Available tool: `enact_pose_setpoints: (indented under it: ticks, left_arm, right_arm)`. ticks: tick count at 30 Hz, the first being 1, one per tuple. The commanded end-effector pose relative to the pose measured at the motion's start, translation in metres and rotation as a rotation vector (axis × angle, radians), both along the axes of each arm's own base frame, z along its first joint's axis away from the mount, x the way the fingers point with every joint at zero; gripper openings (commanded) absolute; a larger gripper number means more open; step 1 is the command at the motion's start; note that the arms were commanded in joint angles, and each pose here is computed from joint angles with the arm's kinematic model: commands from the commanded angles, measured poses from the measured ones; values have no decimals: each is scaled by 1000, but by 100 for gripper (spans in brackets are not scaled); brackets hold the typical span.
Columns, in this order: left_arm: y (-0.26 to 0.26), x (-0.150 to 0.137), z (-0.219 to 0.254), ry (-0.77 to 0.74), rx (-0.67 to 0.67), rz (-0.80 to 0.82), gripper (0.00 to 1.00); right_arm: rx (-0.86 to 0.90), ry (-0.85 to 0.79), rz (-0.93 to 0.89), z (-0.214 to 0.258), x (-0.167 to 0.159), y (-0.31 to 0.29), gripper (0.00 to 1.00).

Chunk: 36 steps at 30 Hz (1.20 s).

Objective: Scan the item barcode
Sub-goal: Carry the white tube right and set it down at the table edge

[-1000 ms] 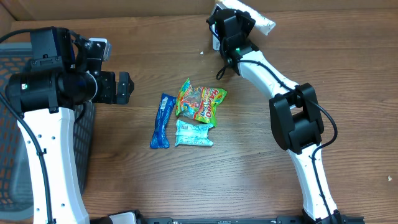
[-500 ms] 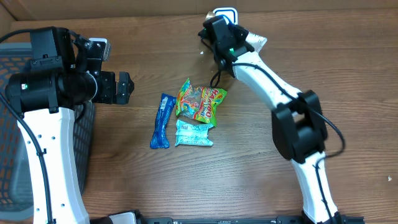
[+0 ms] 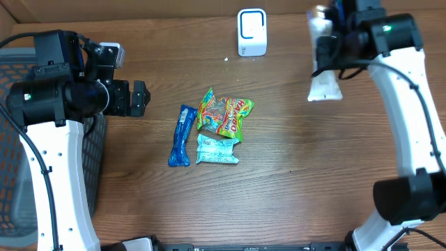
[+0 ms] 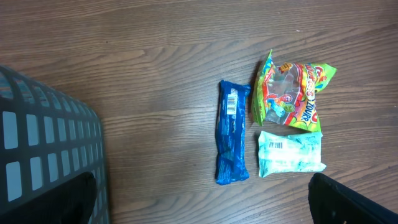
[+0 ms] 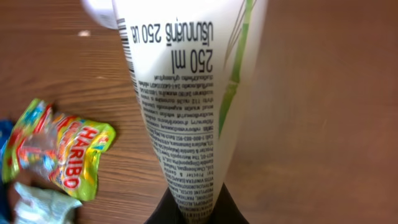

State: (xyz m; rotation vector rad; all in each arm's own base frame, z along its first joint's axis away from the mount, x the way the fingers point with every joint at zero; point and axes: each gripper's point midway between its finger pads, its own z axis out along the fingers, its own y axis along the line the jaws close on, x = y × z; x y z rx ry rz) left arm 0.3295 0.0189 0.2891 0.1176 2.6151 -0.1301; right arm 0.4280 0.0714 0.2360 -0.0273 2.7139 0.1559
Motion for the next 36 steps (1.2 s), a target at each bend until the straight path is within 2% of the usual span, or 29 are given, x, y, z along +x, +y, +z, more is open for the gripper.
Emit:
enact_pose_setpoints:
  ticks: [1, 6, 11, 17, 21, 22, 23, 24, 25, 26, 27, 28, 30, 31, 32, 36]
  left_arm:
    - [-1, 1, 3, -9, -4, -8, 100]
    - [-1, 1, 3, -10, -4, -8, 100]
    - [-1, 1, 3, -10, -4, -8, 100]
    - [-1, 1, 3, -10, -4, -8, 100]
    - [-1, 1, 3, -9, -4, -8, 100]
    - [-1, 1, 3, -9, -4, -8, 100]
    - [-1, 1, 3, -10, -4, -8, 100]
    - [-1, 1, 3, -9, -4, -8, 100]
    - [-1, 1, 3, -9, -4, -8, 100]
    - [-1, 1, 3, -10, -4, -8, 100]
    - [-1, 1, 3, -9, -4, -8, 100]
    - [-1, 1, 3, -10, -4, -8, 100]
    - [-1, 1, 3, -10, -4, -8, 100]
    - [-1, 1, 3, -9, -4, -8, 100]
    - [-1, 1, 3, -10, -4, -8, 100]
    - [-1, 1, 3, -10, -4, -8, 100]
  right_arm:
    - [189, 159, -280, -43, -6, -20, 4]
    - [298, 243, -563, -103, -10, -67, 4]
    - [377, 242, -799, -158, -12, -94, 4]
    - [469, 137, -951, -188, 1, -114, 4]
    - [439, 99, -1023, -196, 1, -126, 4]
    - [428, 95, -1030, -196, 0, -128, 11]
    - [417, 92, -1030, -197, 0, -129, 24]
    - [410, 86, -1009, -196, 1, -130, 32]
    - [403, 77, -977, -193, 3, -132, 57]
    - [412, 72, -932, -189, 6, -129, 69]
    - [430, 68, -875, -182, 10, -126, 75]
    - [447, 66, -833, -175, 13, -123, 79]
    - [486, 63, -744, -157, 20, -115, 81]
    - [509, 58, -682, -144, 23, -109, 81]
    - [561, 48, -527, -118, 29, -92, 79]
    - [655, 74, -300, -88, 23, -51, 79]
